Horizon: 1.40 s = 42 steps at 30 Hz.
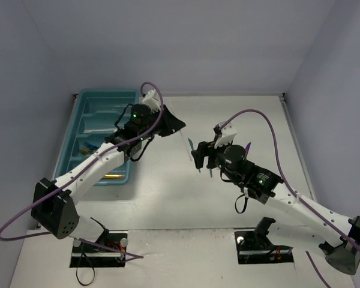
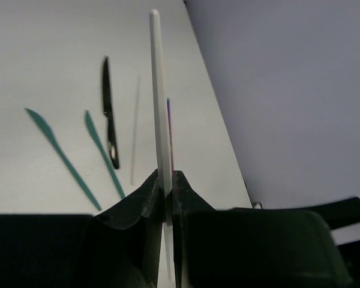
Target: Sort the eating utensils into containers
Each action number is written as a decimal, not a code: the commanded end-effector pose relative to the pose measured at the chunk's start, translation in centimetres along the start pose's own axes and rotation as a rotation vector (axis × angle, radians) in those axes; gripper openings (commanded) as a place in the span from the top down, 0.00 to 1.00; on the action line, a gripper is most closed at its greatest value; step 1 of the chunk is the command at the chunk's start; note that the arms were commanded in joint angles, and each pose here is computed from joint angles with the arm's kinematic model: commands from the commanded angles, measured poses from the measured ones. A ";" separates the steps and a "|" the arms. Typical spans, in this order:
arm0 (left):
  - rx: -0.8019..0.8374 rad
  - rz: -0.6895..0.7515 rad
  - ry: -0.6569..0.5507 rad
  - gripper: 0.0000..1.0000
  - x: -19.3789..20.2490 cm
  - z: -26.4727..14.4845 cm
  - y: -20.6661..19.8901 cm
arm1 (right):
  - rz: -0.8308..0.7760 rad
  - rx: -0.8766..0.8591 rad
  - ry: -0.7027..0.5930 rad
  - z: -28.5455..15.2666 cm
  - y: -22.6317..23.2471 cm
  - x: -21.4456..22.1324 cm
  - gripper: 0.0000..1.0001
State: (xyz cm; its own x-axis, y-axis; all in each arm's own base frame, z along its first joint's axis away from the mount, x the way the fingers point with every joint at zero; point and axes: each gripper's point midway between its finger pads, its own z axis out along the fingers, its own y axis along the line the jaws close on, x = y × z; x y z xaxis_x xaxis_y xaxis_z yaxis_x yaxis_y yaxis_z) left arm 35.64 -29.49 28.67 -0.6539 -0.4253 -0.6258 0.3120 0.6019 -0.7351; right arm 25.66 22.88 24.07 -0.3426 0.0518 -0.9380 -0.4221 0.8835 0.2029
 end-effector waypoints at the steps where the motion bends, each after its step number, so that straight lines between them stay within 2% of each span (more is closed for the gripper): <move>1: -0.113 -0.080 -0.271 1.00 -9.8 -3.0 5.4 | 0.051 0.131 -0.107 -0.3 -2.3 -1.9 0.21; 5: -0.288 -0.200 -0.440 1.00 -15.1 -5.0 13.4 | 0.042 0.189 -0.092 -0.5 -3.6 -0.8 0.20; 11: -0.418 -0.427 -0.630 0.99 -21.1 -7.3 23.8 | 0.032 0.234 -0.048 0.0 -4.6 0.9 0.20; 18: -0.540 -0.556 -0.703 0.90 -22.4 -6.6 31.4 | 0.024 0.277 -0.014 0.3 -5.6 2.2 0.19; 20: -0.562 -0.587 -0.723 0.82 -22.5 -6.8 32.7 | 0.020 0.289 -0.001 0.3 -6.0 2.6 0.19; 22: -0.573 -0.593 -0.726 0.72 -22.6 -6.8 33.5 | 0.021 0.300 0.005 0.3 -6.3 3.0 0.19; 25: -0.573 -0.576 -0.718 0.66 -22.6 -6.8 33.4 | 0.023 0.320 0.014 0.2 -7.0 3.3 0.19; 30: -0.567 -0.551 -0.728 0.46 -22.9 -8.0 32.4 | 0.039 0.378 0.025 0.4 -8.6 3.6 0.19; 36: -0.526 -0.450 -0.729 0.44 -23.8 -9.9 28.8 | 0.138 0.511 0.077 1.2 -13.2 4.9 0.20; 42: -0.518 -0.307 -0.619 0.44 -23.3 -10.7 25.7 | 0.137 0.523 0.076 1.6 -13.5 4.3 0.20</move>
State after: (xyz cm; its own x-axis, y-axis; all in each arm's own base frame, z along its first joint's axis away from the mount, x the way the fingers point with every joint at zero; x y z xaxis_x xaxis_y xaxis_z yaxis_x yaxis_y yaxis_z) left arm 52.55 3.77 20.95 -0.0812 -0.8964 -0.4357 -0.4131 0.4281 -0.8038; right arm 30.09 11.24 14.62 -0.4876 0.1174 -0.8652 0.0898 0.9924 0.0841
